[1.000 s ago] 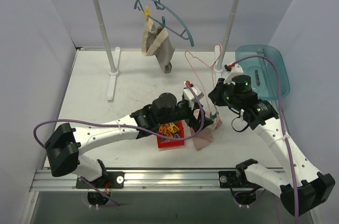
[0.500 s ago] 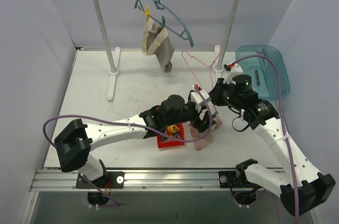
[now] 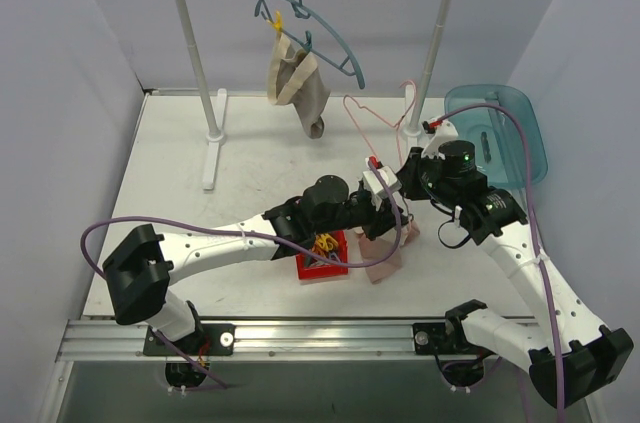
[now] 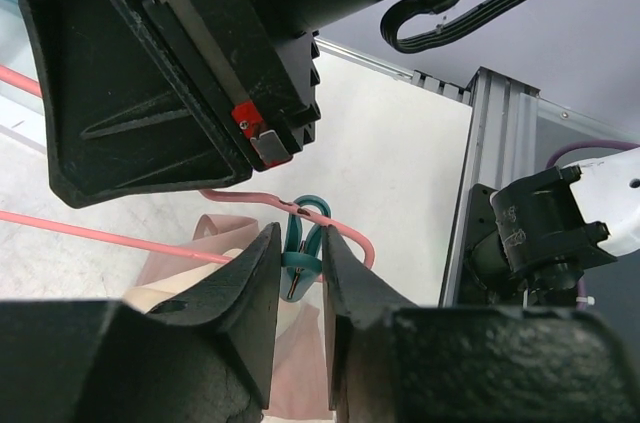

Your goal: Remove the underwear clipped to the hanger

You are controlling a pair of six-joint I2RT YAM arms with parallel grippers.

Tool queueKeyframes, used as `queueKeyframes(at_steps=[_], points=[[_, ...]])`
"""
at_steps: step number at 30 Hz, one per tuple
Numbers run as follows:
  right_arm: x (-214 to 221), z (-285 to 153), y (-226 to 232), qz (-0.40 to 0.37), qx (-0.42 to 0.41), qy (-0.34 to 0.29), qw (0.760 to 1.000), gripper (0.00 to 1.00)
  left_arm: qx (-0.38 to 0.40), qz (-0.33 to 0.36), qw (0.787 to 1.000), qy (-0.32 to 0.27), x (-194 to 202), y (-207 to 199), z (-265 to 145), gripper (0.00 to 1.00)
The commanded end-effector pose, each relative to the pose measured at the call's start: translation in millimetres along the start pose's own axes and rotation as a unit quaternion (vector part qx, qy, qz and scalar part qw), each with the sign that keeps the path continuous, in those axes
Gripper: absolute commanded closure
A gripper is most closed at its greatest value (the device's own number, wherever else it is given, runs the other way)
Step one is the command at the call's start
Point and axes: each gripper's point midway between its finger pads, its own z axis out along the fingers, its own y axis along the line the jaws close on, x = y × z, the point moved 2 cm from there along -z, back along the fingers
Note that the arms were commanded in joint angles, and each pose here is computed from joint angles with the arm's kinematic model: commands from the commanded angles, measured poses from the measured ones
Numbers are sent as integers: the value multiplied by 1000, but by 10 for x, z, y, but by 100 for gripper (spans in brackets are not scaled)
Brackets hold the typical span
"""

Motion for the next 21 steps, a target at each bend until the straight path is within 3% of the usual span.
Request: queueKeyframes(at_steps=[1, 3, 5, 6, 15, 17, 18, 19, 21], points=[[-297, -120, 162, -3, -28, -50, 998, 100, 19, 13, 999, -29, -168, -87, -7, 72], [-285, -115, 160, -3, -27, -48, 998, 100, 20, 14, 999, -27, -156, -89, -8, 71], [-288, -119, 159, -3, -27, -49, 998, 100, 16, 15, 999, -23, -117, -67, 1, 93], [-290, -123, 160, -3, -27, -50, 998, 100, 6, 15, 1000, -24, -114, -38, 2, 97], [-302, -134, 161, -2, -26, -53, 998, 100, -28, 23, 999, -32, -91, 96, -13, 97], [-308, -147, 164, -2, -27, -55, 998, 100, -27, 21, 999, -38, -134, 86, -33, 68], [-311, -146, 168, -2, -28, -54, 998, 100, -27, 21, 999, -39, -136, 85, -36, 45], [-305, -143, 166, -2, -28, -54, 998, 100, -28, 21, 999, -41, -146, 86, -47, 33], [-299, -144, 171, -2, -29, -52, 998, 100, -30, 20, 998, -49, -169, 85, -48, 24]])
